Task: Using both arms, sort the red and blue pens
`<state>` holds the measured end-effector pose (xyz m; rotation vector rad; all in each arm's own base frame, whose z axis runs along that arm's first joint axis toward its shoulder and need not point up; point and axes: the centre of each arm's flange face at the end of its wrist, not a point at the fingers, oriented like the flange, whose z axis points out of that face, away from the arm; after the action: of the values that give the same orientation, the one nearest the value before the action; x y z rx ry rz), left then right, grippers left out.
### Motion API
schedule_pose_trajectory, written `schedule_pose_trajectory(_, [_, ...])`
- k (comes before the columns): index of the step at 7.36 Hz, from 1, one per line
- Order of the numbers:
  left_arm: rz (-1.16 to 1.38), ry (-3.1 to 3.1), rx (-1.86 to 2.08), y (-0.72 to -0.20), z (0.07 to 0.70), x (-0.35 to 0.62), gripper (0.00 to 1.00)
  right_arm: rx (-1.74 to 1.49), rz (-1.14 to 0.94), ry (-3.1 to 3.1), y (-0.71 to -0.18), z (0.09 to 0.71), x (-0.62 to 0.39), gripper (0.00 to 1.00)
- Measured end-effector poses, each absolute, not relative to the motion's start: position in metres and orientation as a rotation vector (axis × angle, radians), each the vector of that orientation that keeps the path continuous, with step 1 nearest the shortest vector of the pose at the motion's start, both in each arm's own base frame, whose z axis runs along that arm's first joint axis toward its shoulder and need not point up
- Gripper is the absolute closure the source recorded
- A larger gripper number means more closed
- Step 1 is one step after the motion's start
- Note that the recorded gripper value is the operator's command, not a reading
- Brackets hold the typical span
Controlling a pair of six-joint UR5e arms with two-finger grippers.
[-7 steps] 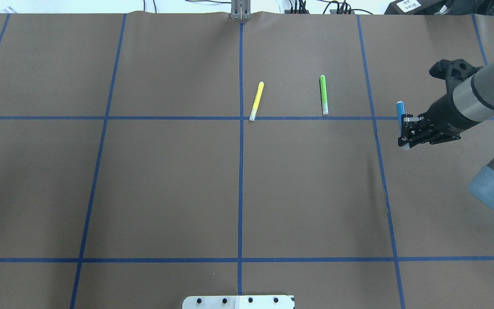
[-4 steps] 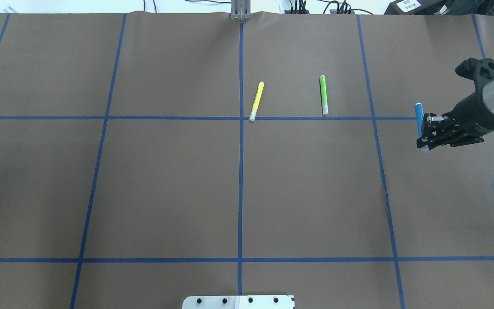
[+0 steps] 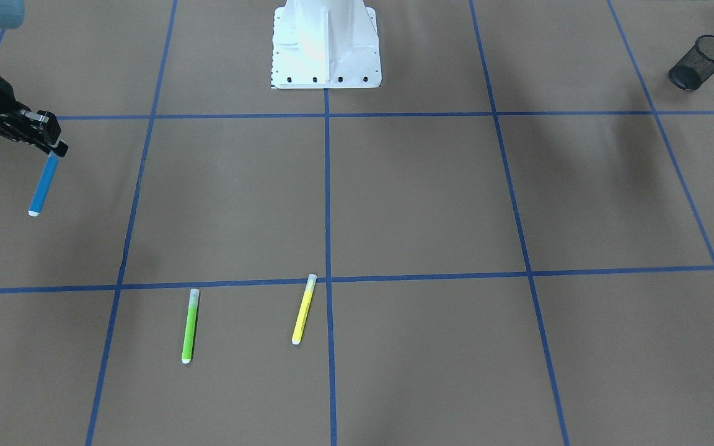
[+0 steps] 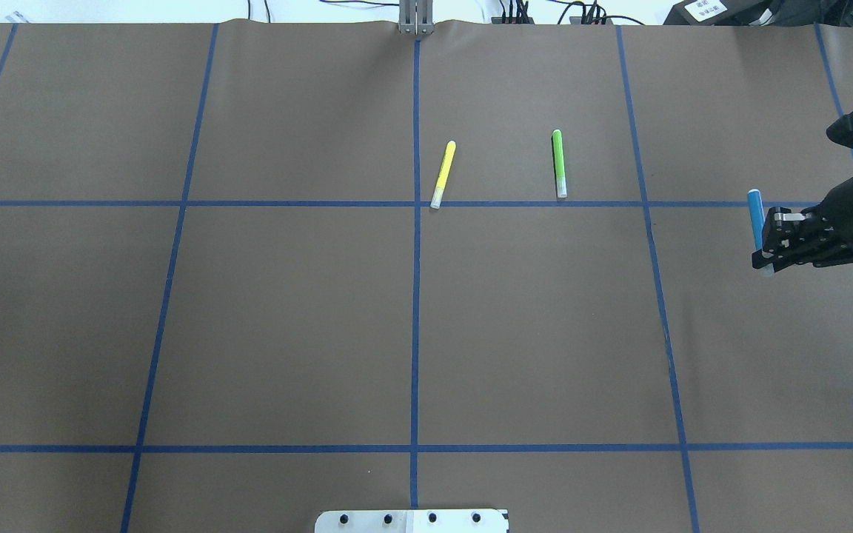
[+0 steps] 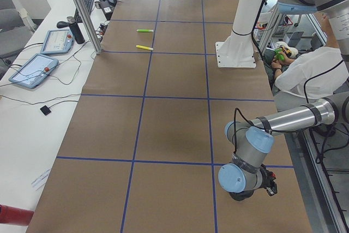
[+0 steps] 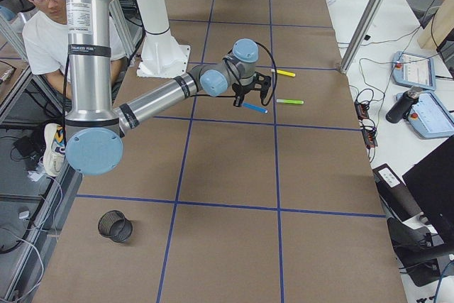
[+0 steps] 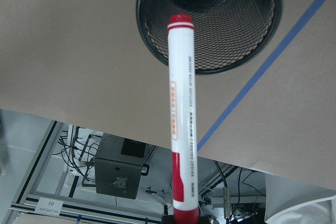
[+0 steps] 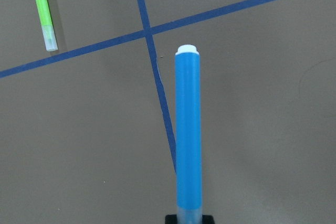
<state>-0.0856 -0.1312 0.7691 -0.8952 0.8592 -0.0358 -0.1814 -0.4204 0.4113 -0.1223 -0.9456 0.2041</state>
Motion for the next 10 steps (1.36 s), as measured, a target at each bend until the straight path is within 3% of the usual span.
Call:
schedule_pose_trajectory(1, [-0.041,0.864,-0.901,-0.133,0.774,-0.085,0.47,-0.125,0.202,-0.943,-0.414,0.416,-0.175,1.0])
schedule_pose_trajectory(2, [-0.05,0.871,-0.906,-0.136,0.779,-0.085,0.0,-0.131,0.2,-0.941,-0.409,0.42,-0.169,1.0])
schedule_pose_trajectory(6, [-0.089,0.909,-0.881,-0.166,0.791,-0.083,0.0,-0.147,0.203,-0.933,-0.381,0.432,-0.144,1.0])
schedule_pose_trajectory(10, [-0.041,0.885,-0.73,-0.269,0.758,-0.093,0.0,-0.11,0.157,-0.886,-0.366,0.468,-0.106,1.0])
